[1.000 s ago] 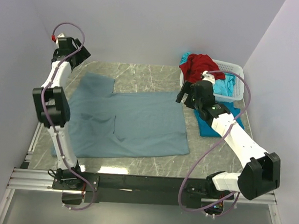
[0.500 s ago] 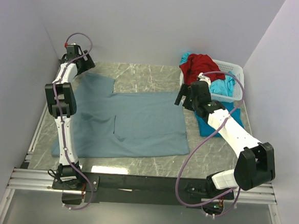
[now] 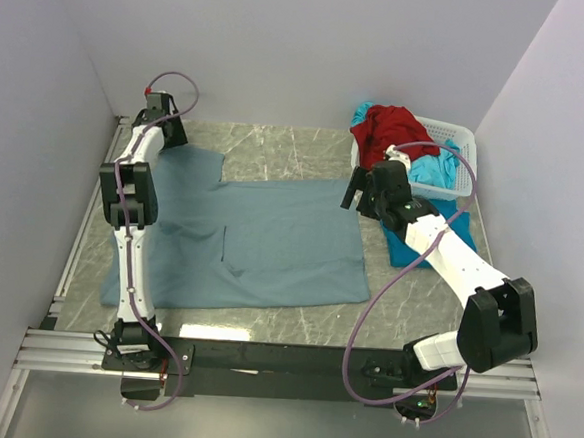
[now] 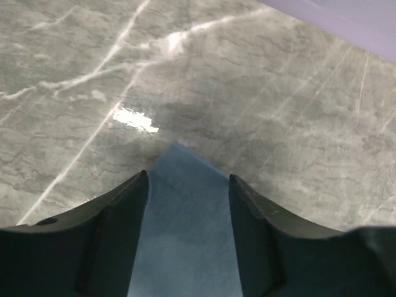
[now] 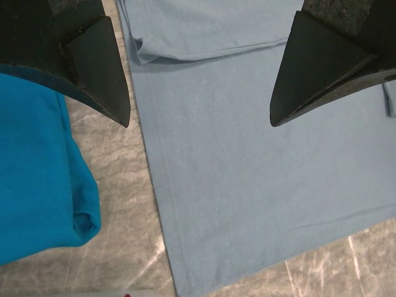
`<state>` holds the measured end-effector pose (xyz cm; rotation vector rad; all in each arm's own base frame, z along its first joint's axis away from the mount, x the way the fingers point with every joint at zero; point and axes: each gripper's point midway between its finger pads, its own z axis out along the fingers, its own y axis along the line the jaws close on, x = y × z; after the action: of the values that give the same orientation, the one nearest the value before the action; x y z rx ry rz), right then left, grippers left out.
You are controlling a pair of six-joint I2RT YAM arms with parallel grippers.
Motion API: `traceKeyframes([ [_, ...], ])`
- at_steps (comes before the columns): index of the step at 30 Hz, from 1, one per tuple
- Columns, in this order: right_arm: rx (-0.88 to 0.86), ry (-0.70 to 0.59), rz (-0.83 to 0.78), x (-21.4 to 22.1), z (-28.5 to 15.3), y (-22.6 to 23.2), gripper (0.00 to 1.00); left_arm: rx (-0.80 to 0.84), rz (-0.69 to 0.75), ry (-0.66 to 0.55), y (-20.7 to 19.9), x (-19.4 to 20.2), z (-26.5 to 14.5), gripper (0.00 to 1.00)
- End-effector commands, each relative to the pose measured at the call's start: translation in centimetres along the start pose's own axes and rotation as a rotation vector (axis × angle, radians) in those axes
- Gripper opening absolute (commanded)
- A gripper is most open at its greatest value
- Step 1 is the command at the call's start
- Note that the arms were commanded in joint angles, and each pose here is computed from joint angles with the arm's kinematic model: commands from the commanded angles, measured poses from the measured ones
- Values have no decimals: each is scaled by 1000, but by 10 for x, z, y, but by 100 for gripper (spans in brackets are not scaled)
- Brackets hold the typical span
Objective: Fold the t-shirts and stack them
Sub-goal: Fold the tshirt
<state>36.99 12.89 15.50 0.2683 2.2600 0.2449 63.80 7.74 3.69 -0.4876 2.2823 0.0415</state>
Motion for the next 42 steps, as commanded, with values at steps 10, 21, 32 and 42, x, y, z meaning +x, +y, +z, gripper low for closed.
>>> traceKeyframes([
  [10, 16, -17, 0, -1, 0, -7, 99, -55, 84, 47, 14, 17, 0, 36],
  [21, 9, 10, -9, -8, 20, 5, 96, 0, 92, 1, 2, 0, -7, 0],
  [32, 110, 8, -55, -36, 92, 49, 93, 115, 41, -100, -18, -27, -47, 0],
  [42, 285, 14, -86, -37, 166, 85, 92, 169, 23, -96, -27, -26, -53, 0],
])
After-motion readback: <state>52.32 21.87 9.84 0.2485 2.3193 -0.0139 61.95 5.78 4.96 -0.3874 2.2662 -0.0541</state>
